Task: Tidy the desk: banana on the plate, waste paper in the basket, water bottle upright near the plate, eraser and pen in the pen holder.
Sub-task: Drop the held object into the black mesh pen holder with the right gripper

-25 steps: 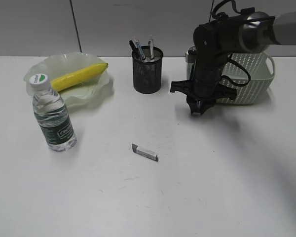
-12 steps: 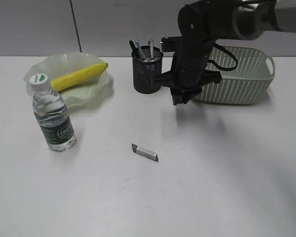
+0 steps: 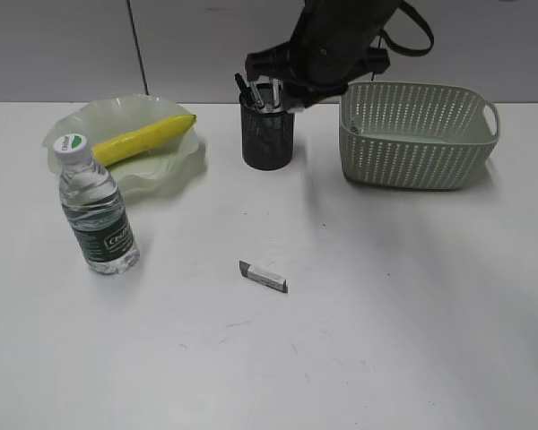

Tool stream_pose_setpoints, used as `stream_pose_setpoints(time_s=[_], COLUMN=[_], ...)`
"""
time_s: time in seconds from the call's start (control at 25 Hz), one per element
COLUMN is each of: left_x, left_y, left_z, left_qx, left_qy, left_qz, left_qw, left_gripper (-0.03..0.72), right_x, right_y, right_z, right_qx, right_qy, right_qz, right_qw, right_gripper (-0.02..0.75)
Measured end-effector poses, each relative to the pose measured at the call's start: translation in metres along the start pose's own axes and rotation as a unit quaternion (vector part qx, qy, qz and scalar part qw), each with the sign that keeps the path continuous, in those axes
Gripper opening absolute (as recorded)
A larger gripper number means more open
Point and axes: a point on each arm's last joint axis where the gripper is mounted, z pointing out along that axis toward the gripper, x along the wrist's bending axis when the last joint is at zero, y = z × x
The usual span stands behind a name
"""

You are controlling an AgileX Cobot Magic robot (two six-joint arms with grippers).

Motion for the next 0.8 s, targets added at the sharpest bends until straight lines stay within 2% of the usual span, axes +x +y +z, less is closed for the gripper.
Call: stream_pose_setpoints(time_s=[0.2, 0.4, 0.64, 0.8], left_x=[0.0, 0.0, 0.0, 0.0], left_y=[0.0, 0.0, 0.0, 0.0], left_z=[0.0, 0.0, 0.0, 0.0], left_qx=[0.0, 0.0, 0.0, 0.0], left_qy=[0.0, 0.0, 0.0, 0.0], left_qz=[0.0, 0.0, -0.001, -0.001], left_qw=[1.0, 1.0, 1.0, 1.0], left_gripper=[0.283, 0.283, 0.283, 0.283], right_x=[0.008, 0.004, -0.012, -0.025], right_y=[0.018, 0.022, 0.016, 0.019], right_z=[0.005, 0.038, 0.079, 0.085], right_qx=[-0.108, -0.172, -0.189, -0.2], right_qy=[0.037, 0.042, 0.041, 0.037], right_qz=[-0.049, -0.08, -0.077, -0.07], right_qw=[0.992, 0.981, 0.978, 0.977], right_gripper=[0.185, 0.185, 0.185, 0.185])
